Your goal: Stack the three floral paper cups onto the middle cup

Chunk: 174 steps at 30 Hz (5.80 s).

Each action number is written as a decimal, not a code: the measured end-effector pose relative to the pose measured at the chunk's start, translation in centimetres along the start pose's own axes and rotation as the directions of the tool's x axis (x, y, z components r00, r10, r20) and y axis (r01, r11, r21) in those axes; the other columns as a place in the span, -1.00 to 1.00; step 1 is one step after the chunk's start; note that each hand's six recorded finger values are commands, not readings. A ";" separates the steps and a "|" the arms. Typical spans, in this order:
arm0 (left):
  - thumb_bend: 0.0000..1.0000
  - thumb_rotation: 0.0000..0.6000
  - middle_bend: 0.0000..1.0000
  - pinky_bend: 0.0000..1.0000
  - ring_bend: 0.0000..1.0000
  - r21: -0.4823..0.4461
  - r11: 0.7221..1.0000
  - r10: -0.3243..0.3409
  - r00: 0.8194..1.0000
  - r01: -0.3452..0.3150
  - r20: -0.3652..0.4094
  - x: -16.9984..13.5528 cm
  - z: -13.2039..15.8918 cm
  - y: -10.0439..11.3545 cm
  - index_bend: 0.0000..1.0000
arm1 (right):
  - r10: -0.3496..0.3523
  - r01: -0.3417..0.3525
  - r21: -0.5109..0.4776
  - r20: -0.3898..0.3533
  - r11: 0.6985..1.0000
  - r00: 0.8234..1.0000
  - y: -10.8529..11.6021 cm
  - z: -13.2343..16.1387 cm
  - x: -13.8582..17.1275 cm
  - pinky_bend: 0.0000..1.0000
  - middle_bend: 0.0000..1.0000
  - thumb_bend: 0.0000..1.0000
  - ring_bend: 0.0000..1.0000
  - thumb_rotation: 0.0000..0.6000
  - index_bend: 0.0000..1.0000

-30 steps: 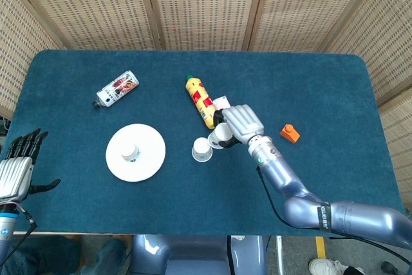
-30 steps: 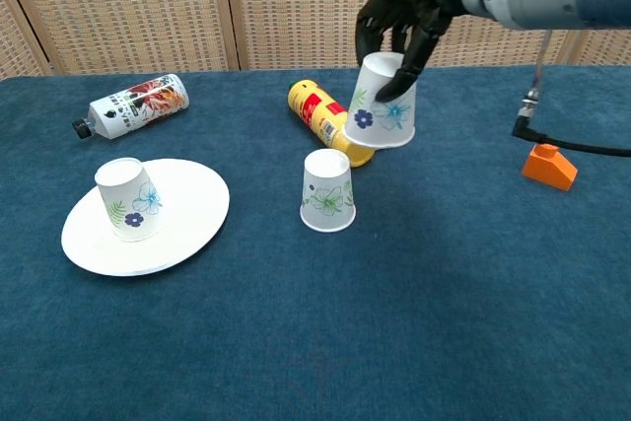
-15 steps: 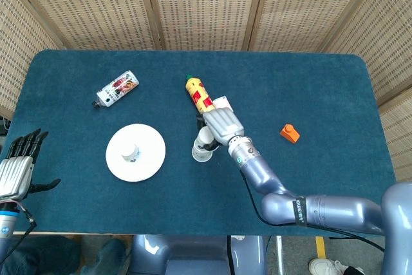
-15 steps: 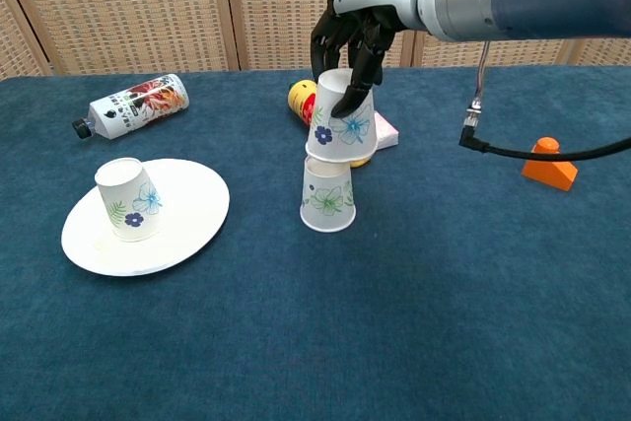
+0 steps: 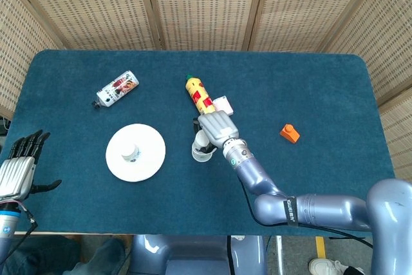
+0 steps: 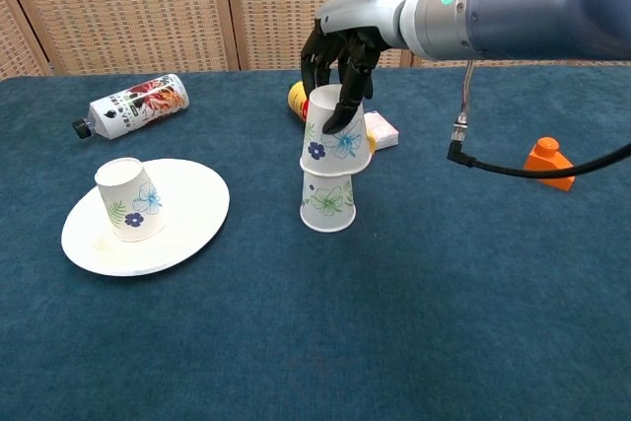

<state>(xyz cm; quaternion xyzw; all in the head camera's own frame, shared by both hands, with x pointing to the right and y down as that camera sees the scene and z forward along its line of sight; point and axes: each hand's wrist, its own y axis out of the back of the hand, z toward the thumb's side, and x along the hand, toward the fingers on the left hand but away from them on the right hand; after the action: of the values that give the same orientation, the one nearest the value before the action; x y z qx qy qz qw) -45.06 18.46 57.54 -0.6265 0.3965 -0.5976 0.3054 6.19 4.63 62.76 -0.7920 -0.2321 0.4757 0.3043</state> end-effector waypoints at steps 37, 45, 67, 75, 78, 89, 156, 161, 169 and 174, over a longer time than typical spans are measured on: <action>-1.00 1.00 -1.00 -1.00 -1.00 0.023 0.999 0.022 0.999 -0.023 0.049 0.4 0.7 -0.3 -1.00 | -0.212 0.214 0.292 -0.042 0.932 0.976 1.0 -11.9 6.6 -1.00 -1.00 -1.00 -1.00 1.00 -0.99; -1.00 1.00 -1.00 -1.00 -1.00 0.055 0.998 0.025 0.994 -0.031 0.103 1.2 2.1 -0.5 -1.00 | -0.349 0.309 0.316 0.077 0.897 0.934 -1.5 -24.8 16.9 -1.00 -1.00 -1.00 -1.00 1.00 -1.00; -1.00 1.00 -0.75 -0.45 -0.64 0.330 0.944 -0.156 0.889 0.006 0.430 9.9 13.4 -3.1 -0.74 | -0.477 0.427 0.253 0.181 0.868 0.860 -3.5 -24.0 27.3 -1.00 -0.97 -1.00 -1.00 1.00 -0.89; -0.87 1.00 -0.62 -0.39 -0.54 0.393 0.919 -0.213 0.866 0.021 0.453 11.9 14.1 -5.5 -0.55 | -0.494 0.441 0.263 0.186 0.858 0.849 -3.3 -24.0 27.7 -1.00 -0.97 -1.00 -1.00 1.00 -0.88; -0.87 1.00 -0.62 -0.39 -0.54 0.386 0.922 -0.227 0.859 0.037 0.459 11.9 14.2 -6.1 -0.55 | -0.502 0.447 0.269 0.189 0.853 0.844 -3.2 -24.0 27.8 -1.00 -0.97 -1.00 -1.00 1.00 -0.88; -0.87 1.00 -0.44 -0.26 -0.38 0.339 0.939 -0.221 0.853 0.055 0.474 12.5 14.5 -7.6 -0.40 | -0.508 0.451 0.273 0.195 0.850 0.839 -3.1 -24.0 27.9 -1.00 -0.97 -1.00 -1.00 1.00 -0.87; -0.80 1.00 -0.06 0.16 0.08 0.319 0.947 -0.183 0.747 -0.042 0.640 12.0 36.4 -0.5 0.09 | -0.546 0.505 0.213 0.249 0.836 0.800 -1.2 -25.5 29.4 -1.00 -0.97 -1.00 -1.00 1.00 -0.74; -0.80 1.00 -0.06 0.16 0.08 0.319 0.947 -0.183 0.749 -0.040 0.637 12.3 37.0 -1.1 0.08 | -0.548 0.508 0.209 0.249 0.836 0.799 -1.1 -25.6 29.5 -1.00 -0.97 -1.00 -1.00 1.00 -0.74; -0.86 1.00 -0.41 -0.09 -0.34 0.337 0.941 -0.195 0.747 -0.041 0.635 12.5 38.0 -2.0 -0.33 | -0.548 0.509 0.206 0.251 0.836 0.798 -1.0 -25.7 29.5 -1.00 -0.97 -1.00 -1.00 1.00 -0.73; -1.00 1.00 -1.00 -0.60 -0.98 0.352 0.936 -0.242 0.736 0.005 0.632 12.3 37.9 -3.2 -1.00 | -0.547 0.510 0.201 0.254 0.837 0.797 -1.0 -25.8 29.6 -1.00 -0.97 -1.00 -1.00 1.00 -0.73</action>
<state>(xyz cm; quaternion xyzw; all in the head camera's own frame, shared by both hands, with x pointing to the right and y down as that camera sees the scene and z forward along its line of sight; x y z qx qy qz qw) -7.42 6.04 62.77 -0.7638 0.1133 -0.4104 0.4852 42.17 18.03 54.69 -0.5932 -0.4579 0.5001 0.4339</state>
